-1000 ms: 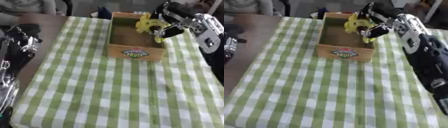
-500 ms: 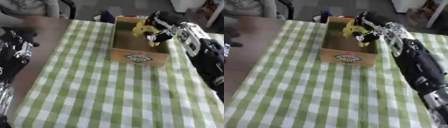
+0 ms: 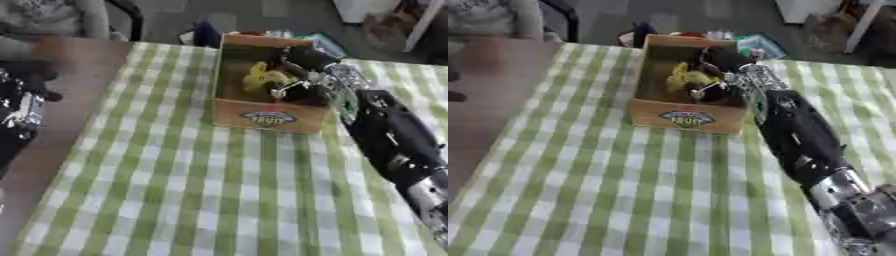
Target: Pick up objects on the table and place them in the box.
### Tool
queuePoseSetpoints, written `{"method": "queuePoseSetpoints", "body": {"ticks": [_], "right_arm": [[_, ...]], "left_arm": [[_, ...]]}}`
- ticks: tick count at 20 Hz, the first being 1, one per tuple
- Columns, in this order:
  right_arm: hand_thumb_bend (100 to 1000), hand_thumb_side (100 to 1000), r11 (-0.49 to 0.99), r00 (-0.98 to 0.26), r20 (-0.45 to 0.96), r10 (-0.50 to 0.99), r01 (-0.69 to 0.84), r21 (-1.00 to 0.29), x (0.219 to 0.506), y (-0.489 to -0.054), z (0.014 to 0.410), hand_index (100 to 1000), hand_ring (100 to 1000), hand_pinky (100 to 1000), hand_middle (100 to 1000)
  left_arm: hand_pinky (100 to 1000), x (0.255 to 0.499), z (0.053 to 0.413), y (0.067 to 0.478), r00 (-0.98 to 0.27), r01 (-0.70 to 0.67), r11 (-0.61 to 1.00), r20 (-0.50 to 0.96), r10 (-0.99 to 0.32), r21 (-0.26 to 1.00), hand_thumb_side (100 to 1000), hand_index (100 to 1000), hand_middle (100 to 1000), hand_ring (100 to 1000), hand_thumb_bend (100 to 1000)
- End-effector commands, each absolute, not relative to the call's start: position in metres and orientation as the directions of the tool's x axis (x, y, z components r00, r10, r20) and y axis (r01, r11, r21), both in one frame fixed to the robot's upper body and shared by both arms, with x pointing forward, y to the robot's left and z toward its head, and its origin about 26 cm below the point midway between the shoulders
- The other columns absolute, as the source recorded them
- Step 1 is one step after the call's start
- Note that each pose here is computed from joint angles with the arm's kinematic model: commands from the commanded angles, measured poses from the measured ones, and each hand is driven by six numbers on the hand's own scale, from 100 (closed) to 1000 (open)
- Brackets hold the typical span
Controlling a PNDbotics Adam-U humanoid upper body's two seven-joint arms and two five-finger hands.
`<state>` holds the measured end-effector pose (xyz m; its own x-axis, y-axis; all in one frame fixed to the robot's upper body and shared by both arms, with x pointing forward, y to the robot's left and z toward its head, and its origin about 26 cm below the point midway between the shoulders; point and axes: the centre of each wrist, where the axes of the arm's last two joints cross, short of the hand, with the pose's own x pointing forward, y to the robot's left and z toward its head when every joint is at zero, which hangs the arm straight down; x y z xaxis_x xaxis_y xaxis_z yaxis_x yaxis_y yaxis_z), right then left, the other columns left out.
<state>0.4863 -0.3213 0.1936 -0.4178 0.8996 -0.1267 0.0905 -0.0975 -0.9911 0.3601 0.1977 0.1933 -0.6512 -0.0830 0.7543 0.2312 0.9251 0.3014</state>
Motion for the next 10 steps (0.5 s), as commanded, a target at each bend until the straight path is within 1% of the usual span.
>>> {"method": "queuePoseSetpoints", "body": {"ticks": [1, 4, 7, 8, 9, 10], "right_arm": [[100, 318, -0.097, -0.399, -0.158, 0.903, 0.170, -0.981, 0.486, -0.323, 0.218, 952, 924, 868, 971], [100, 301, -0.075, -0.398, -0.152, 0.905, 0.203, -0.976, 0.483, -0.322, 0.223, 951, 917, 859, 968], [100, 263, -0.041, -0.409, -0.143, 0.901, 0.248, -0.968, 0.479, -0.322, 0.231, 931, 891, 822, 937], [100, 247, -0.025, -0.418, -0.139, 0.898, 0.267, -0.963, 0.477, -0.322, 0.234, 921, 875, 798, 915], [100, 207, -0.001, -0.429, -0.130, 0.894, 0.286, -0.958, 0.475, -0.323, 0.237, 904, 837, 745, 877], [100, 188, 0.041, -0.445, -0.102, 0.890, 0.301, -0.953, 0.473, -0.323, 0.239, 895, 814, 712, 858]], "left_arm": [[661, 0.359, 0.202, 0.198, -0.673, 0.229, 0.922, 0.735, -0.082, 0.313, 406, 678, 711, 783, 100], [662, 0.359, 0.199, 0.200, -0.667, 0.224, 0.923, 0.739, -0.088, 0.312, 408, 678, 711, 783, 100], [662, 0.359, 0.197, 0.202, -0.661, 0.216, 0.926, 0.745, -0.094, 0.309, 408, 677, 710, 783, 100], [661, 0.359, 0.195, 0.204, -0.657, 0.212, 0.927, 0.747, -0.098, 0.308, 411, 677, 710, 783, 100], [662, 0.359, 0.193, 0.205, -0.652, 0.208, 0.929, 0.751, -0.102, 0.307, 412, 677, 710, 783, 100], [662, 0.359, 0.191, 0.207, -0.647, 0.202, 0.930, 0.755, -0.109, 0.307, 414, 677, 711, 784, 100]]}}
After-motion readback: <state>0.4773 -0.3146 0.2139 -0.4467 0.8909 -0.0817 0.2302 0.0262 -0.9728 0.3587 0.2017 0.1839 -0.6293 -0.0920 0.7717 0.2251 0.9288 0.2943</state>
